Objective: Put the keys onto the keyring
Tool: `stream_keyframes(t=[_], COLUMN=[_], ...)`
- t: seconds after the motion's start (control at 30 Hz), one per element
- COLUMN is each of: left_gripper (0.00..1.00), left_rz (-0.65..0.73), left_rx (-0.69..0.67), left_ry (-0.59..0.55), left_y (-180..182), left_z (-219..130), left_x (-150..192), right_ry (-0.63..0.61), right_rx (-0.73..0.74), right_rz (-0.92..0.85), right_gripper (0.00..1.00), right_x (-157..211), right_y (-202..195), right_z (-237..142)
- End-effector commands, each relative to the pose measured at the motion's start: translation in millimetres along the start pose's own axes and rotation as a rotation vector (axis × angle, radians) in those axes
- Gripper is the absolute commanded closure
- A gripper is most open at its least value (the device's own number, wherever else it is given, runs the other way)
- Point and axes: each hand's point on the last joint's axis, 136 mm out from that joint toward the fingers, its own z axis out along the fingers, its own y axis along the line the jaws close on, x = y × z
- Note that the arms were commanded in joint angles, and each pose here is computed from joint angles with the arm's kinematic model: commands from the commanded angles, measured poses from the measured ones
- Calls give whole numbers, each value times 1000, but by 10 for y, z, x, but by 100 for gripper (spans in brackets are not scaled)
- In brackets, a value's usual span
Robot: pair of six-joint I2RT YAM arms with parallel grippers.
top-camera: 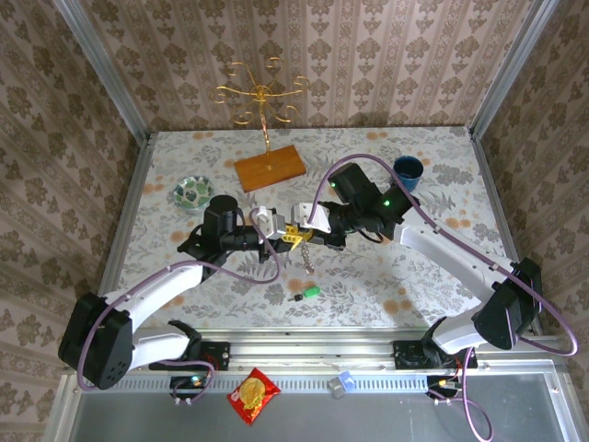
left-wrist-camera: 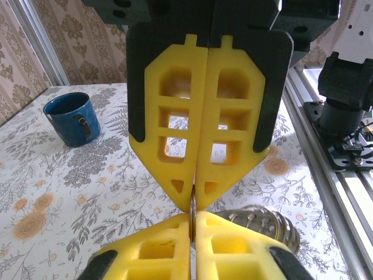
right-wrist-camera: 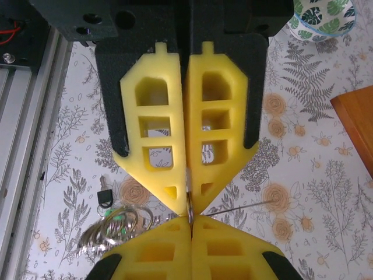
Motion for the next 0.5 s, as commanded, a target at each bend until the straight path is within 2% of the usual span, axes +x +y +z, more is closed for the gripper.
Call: stream_keyframes(t=[0.0, 0.07, 0.13, 0.23, 0.3, 0.47], left_gripper=[95, 100, 100, 100, 100, 100], left_rz=[36, 39, 45, 53, 57, 56], left_rx=[22, 23, 20, -5, -20, -39], left_ry=[-16, -16, -25, -57, -79, -124], left_y=[-5, -13, -18, 2, 16, 33], left_z=[21, 23, 20, 15, 15, 17], left_x=[-101, -95, -99, -107, -108, -117], right_ry=[-125, -160, -202, -283, -329, -417], right_rx=[-21, -24, -18, 11, 20, 65], right_rz=[-3, 17, 49, 106, 156, 227], right_gripper=[100, 100, 99, 77, 70, 67], right_x=[-290, -324, -340, -322, -238, -32], right_y=[7, -5, -41, -120, -166, -224], right_z=[-73, -112, -163, -274, -300, -273])
